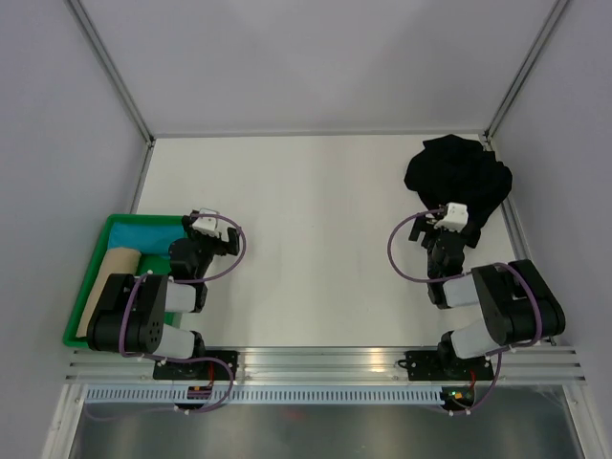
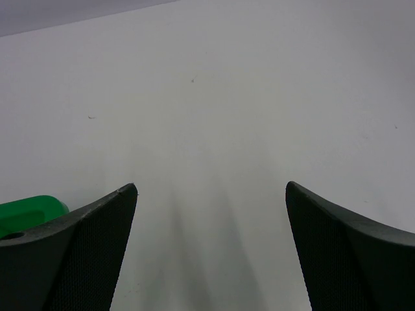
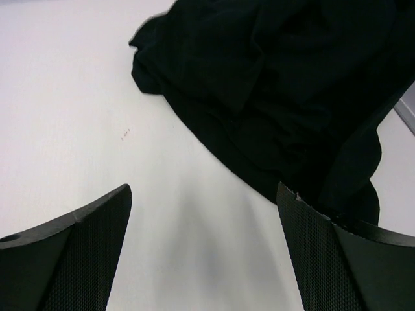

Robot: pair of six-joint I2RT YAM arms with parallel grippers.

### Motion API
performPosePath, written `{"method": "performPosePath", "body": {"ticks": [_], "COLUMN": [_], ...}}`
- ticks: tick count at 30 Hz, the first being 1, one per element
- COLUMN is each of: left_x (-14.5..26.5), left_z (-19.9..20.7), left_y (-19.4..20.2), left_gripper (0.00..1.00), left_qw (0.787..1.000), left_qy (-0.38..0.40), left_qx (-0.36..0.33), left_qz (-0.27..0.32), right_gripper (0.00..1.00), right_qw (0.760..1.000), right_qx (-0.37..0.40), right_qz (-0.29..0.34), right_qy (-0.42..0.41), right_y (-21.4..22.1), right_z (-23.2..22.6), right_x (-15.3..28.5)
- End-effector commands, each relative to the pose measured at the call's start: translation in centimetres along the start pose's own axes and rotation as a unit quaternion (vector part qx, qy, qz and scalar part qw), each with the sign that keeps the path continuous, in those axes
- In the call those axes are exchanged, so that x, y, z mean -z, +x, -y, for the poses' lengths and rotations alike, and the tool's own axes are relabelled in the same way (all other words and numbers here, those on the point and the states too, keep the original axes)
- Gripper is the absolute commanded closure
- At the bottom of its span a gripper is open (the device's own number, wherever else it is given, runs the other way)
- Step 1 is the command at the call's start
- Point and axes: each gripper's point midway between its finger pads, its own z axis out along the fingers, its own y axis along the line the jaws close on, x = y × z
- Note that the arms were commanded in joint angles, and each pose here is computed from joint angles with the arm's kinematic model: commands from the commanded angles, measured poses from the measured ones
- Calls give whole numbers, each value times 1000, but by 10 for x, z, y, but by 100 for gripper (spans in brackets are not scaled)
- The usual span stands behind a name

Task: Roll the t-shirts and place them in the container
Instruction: Grab a tshirt with the right arm

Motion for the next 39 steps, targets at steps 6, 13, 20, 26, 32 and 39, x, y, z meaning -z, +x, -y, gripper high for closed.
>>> {"method": "performPosePath", "body": {"ticks": [6, 13, 20, 26, 32, 39], "left_x": [-6, -27, -47, -31, -10, 7], "left_z": [-4, -10, 7, 1, -26, -32], "left_y": [-16, -38, -73, -99, -119, -119], "left_gripper": [0, 0, 0, 0, 0, 0], "left_qw": [1000, 1000, 991, 984, 982, 976], "left_qy": [-5, 2, 86, 77, 12, 2], "left_qx": [15, 23, 30, 37, 0, -26], "left_qz": [26, -1, -94, -159, -191, -217], "right_gripper": [2, 2, 2, 29, 86, 100], "right_qw": [988, 927, 909, 889, 897, 916], "right_qx": [-46, -22, -9, 38, 52, 46], "right_qz": [-104, -291, -363, -412, -412, -389], "right_qy": [107, 236, 202, 196, 154, 84], "right_y": [-65, -22, 28, 70, 63, 33], "right_z": [9, 40, 29, 33, 23, 4], "right_x": [-39, -58, -70, -80, -89, -88]}}
